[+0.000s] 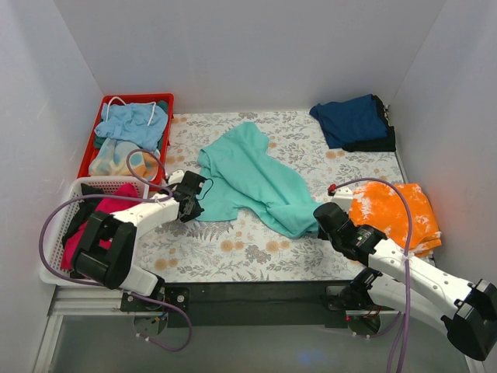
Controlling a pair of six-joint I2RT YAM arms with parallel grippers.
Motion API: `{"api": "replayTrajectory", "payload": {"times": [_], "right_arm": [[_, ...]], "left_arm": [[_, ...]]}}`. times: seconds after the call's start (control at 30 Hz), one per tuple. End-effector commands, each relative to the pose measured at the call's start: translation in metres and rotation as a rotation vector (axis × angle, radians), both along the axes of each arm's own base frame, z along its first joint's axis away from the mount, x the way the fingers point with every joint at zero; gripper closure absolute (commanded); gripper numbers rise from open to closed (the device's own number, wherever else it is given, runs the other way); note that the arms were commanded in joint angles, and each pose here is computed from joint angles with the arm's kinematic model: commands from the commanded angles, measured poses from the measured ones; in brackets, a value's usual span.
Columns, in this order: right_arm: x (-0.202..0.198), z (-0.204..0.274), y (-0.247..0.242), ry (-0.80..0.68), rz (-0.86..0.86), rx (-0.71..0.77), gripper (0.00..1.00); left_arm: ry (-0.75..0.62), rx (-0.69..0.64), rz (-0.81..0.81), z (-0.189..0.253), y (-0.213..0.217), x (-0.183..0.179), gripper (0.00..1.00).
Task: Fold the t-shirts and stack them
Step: Flatten the tshirt out
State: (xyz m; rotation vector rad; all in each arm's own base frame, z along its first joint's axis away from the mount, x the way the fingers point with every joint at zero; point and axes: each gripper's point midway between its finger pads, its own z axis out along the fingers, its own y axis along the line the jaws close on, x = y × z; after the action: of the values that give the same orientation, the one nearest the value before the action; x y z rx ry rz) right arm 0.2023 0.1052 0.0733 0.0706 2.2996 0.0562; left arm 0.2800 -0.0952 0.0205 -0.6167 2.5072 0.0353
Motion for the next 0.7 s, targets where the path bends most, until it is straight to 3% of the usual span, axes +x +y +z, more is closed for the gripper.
{"api": "replayTrajectory", "payload": {"times": [0.0,0.17,0.57,0.67], "right_arm": [[0.004,0.004,0.001,-0.026,-0.018,0.023,0.99],[0.009,0.024,0.002,-0.049,-0.012,0.015,0.99],[0.035,0.128,-0.002,-0.257,-0.044,0.023,0.99],[0.041,0.151,-0.007,-0.307,-0.055,-0.004,0.99]], "left_arm": [[0.005,-0.004,-0.010,0.008,-0.001,-0.007,1.00],[-0.123,-0.006,0.011,0.063,0.004,0.006,1.00],[-0.688,-0.027,0.048,0.319,0.023,0.044,1.00],[-0.779,0.004,0.062,0.359,0.032,0.046,1.00]]}}
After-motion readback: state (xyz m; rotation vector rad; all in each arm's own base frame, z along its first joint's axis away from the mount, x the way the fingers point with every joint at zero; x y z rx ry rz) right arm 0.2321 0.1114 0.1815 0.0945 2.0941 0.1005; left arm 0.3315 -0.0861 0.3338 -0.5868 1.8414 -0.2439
